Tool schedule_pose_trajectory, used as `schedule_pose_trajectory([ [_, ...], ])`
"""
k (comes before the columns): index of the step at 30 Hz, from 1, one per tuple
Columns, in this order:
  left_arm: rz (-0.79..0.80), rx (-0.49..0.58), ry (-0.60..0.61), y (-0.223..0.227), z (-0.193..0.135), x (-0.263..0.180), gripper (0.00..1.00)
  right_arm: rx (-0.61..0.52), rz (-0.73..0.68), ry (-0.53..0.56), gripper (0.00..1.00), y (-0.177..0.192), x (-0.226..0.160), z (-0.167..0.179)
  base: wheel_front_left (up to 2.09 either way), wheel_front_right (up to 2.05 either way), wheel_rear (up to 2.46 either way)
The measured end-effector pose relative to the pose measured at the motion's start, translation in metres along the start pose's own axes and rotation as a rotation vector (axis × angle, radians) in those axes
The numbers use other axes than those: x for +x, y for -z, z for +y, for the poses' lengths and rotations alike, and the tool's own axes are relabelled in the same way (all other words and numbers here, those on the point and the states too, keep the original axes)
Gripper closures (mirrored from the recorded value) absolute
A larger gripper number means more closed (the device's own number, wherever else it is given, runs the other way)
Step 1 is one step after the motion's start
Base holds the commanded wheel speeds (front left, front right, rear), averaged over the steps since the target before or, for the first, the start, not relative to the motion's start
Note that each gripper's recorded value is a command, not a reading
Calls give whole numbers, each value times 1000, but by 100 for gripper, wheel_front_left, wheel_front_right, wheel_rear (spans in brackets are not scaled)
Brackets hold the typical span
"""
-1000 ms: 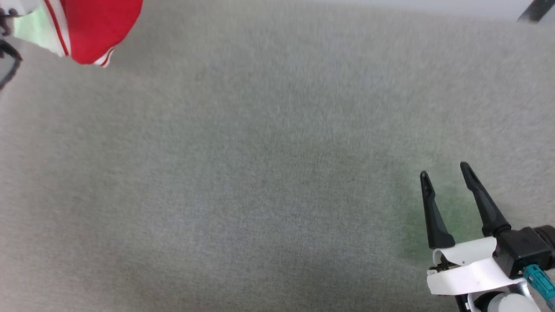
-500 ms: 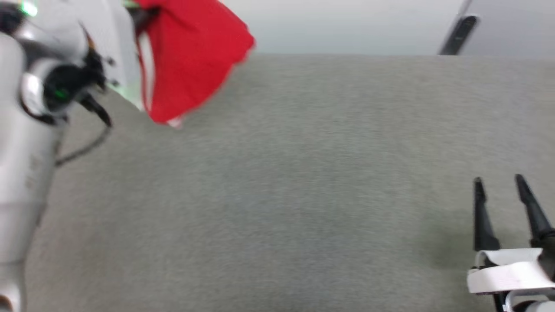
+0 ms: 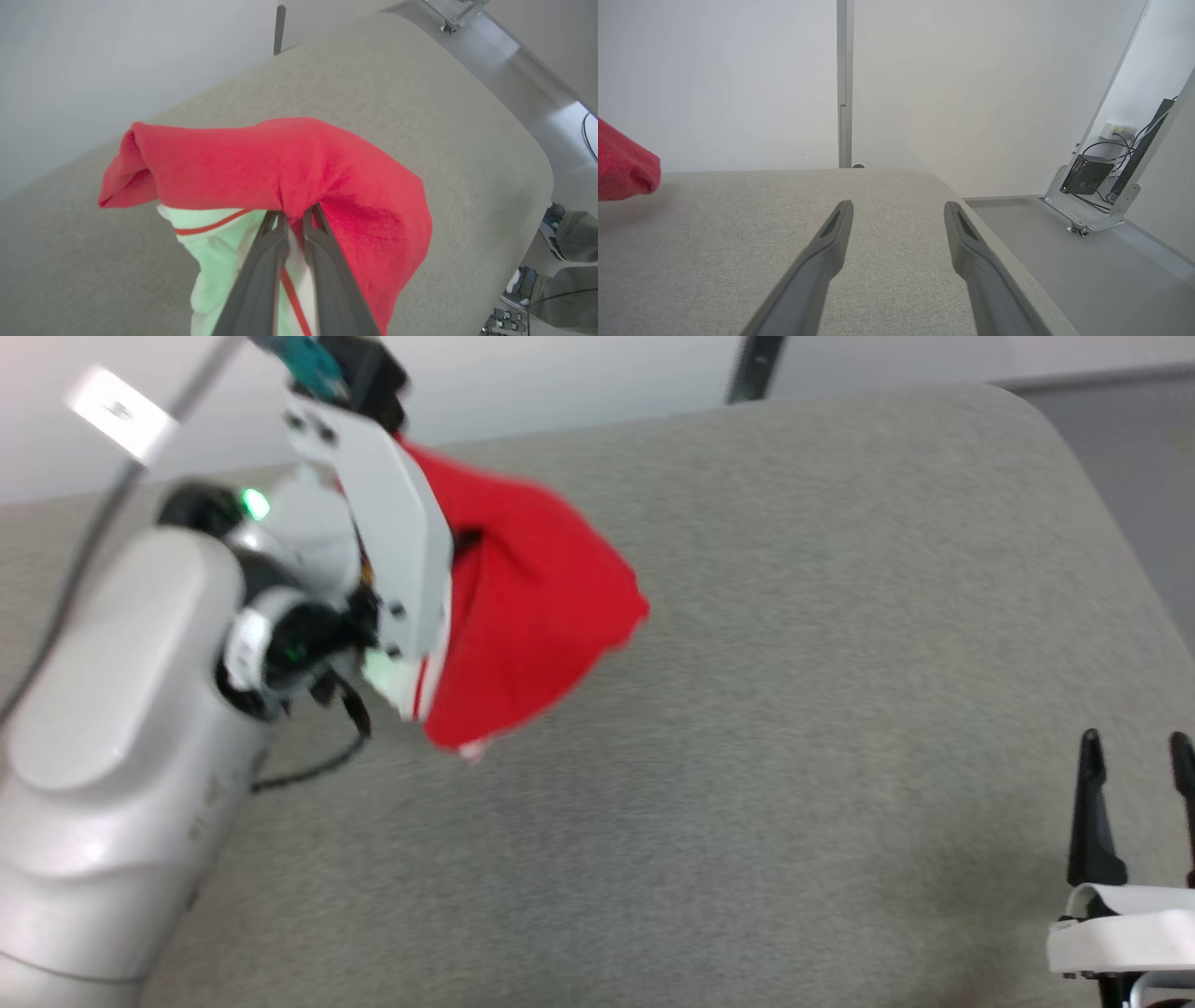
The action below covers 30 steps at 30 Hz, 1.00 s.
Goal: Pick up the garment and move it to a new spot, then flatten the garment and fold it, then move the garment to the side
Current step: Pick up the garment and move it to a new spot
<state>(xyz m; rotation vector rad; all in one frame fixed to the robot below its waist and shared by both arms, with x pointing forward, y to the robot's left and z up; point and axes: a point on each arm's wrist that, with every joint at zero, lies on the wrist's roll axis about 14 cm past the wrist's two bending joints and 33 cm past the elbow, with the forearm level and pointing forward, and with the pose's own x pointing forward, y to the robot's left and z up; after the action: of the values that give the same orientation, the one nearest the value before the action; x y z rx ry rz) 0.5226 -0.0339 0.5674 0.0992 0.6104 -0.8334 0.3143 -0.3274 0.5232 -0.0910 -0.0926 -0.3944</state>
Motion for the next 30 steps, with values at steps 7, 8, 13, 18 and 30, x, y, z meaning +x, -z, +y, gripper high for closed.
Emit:
schedule_pose_trajectory([
  [7,176,-23,71,60,-16,46,100,5,45,27,0,10,-9,-8,0,0,0],
  [8,176,-23,71,60,-16,46,100,5,45,27,0,10,-9,-8,0,0,0],
  [13,351,-86,69,126,-7,72,100,3,66,38,0,16,-8,-10,0,0,0],
  [18,426,-144,67,152,-6,83,100,1,78,27,0,19,-4,-5,0,0,0],
  [30,275,-55,78,119,-4,61,0,14,53,-41,0,16,5,17,0,0,0],
])
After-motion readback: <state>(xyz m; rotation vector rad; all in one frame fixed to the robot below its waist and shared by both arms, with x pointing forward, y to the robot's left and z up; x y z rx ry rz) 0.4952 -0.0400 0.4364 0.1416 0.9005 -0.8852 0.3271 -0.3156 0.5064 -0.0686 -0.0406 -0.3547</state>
